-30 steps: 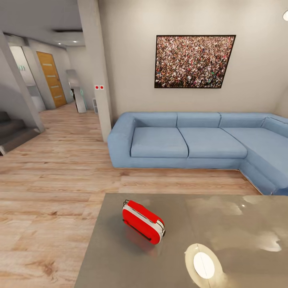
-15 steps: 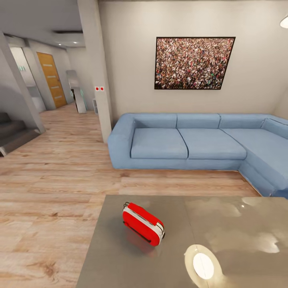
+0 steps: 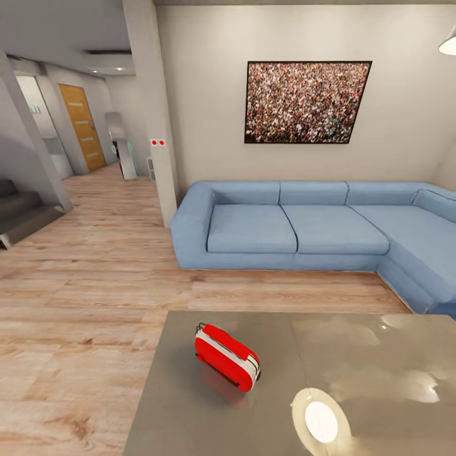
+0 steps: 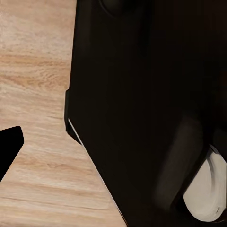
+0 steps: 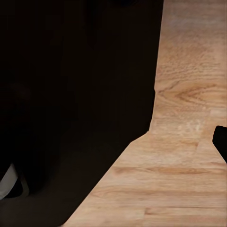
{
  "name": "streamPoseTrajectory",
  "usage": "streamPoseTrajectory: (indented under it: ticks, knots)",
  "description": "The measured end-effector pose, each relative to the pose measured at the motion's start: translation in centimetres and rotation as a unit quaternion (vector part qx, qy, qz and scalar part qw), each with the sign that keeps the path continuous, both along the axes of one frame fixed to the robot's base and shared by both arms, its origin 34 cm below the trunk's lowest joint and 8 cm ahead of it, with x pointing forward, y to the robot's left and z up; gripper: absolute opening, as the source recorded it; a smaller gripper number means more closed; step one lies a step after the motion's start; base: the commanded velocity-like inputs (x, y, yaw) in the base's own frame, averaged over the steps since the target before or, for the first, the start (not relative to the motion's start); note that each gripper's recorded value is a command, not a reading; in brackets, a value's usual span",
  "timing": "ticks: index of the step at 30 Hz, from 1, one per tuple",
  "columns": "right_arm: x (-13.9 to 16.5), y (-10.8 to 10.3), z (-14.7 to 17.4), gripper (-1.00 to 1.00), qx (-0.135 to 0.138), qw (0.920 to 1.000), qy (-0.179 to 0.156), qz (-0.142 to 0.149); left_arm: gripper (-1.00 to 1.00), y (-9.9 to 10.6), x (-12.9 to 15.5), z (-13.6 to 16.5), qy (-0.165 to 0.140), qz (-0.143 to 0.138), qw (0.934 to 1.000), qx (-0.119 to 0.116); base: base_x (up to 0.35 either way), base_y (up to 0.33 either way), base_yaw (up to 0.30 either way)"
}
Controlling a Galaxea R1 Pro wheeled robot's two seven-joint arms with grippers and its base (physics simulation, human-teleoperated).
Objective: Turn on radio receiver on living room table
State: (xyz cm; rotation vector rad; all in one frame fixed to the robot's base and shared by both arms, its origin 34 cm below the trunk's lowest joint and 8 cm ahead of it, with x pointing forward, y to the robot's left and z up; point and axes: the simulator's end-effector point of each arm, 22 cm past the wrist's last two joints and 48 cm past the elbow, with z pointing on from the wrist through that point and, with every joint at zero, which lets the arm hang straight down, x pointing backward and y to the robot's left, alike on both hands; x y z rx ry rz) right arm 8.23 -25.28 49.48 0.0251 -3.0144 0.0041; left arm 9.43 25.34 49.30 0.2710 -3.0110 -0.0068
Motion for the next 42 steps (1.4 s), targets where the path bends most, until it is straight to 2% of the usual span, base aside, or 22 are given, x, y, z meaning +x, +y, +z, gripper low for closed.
streamPoseTrajectory:
  ticks: [14,42]
  knots:
    - [-0.2,0.0,2.0,1.00,0.000,1.0000,0.000,0.003,1.00,0.0,-0.4,2.1,0.003,0.000,1.0000,0.000,0.000,0.000,-0.016]
    - [-2.2,0.0,5.4,1.00,0.000,0.9998,0.022,0.003,1.00,0.1,-2.4,5.4,0.025,0.001,0.9997,0.001,0.000,0.000,-0.009]
